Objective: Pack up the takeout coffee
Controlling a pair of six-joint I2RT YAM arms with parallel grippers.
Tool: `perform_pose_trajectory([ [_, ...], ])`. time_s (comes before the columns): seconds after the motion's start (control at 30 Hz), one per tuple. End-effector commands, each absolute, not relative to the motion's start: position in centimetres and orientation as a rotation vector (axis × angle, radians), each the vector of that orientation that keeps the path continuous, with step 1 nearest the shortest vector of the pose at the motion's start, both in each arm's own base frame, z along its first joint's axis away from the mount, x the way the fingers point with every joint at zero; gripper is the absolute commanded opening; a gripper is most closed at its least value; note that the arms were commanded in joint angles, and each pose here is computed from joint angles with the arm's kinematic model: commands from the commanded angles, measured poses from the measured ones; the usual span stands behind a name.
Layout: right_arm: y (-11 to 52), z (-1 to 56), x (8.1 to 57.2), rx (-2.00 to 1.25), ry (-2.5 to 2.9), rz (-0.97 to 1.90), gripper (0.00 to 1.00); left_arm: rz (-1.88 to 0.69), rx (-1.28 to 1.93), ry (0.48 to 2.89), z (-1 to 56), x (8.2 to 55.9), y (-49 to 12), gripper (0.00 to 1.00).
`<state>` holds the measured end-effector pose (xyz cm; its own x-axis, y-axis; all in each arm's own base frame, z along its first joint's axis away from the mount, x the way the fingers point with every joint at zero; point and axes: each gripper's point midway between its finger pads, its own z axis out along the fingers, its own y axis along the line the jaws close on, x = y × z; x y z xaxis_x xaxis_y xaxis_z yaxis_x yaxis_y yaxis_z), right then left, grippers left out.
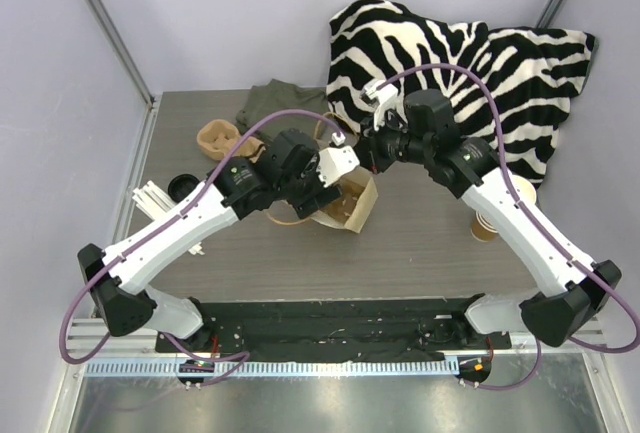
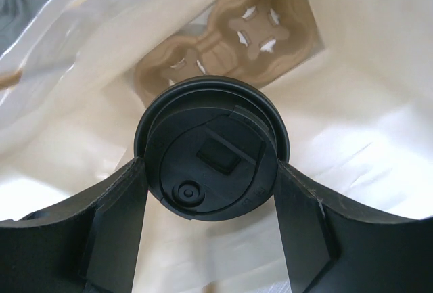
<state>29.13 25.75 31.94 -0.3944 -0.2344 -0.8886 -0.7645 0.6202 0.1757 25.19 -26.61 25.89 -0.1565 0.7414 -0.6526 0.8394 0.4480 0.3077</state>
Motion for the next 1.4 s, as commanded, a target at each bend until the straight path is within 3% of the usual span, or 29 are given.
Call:
perform_pose_trajectory([
  [0.0,25.9,34.7,29.6,-0.592,1.849,0.731,0.01,-0.165,1.185,1.905,26.6,26.2,-27.0,0.28],
  [0.27,26.0,32.7,26.6,-0.57,1.852,0.834,0.01,-0.154,1.091,1.873,24.7,25.8,-25.3,0.2],
  [0.67,26.3,33.2,23.2,-0.63,1.769,0.95,0.01,-0.155,1.067,1.794,22.7,25.8,-25.4,0.21],
  [1.07,26.6,32.3,23.0,-0.625,1.808,0.979,0.01,-0.102,1.081,1.67,23.2,27.4,-27.1,0.21],
  [1.37,27.0,32.1,23.2,-0.65,1.81,0.978,0.01,-0.043,1.123,1.7,19.9,28.2,-27.0,0.19],
])
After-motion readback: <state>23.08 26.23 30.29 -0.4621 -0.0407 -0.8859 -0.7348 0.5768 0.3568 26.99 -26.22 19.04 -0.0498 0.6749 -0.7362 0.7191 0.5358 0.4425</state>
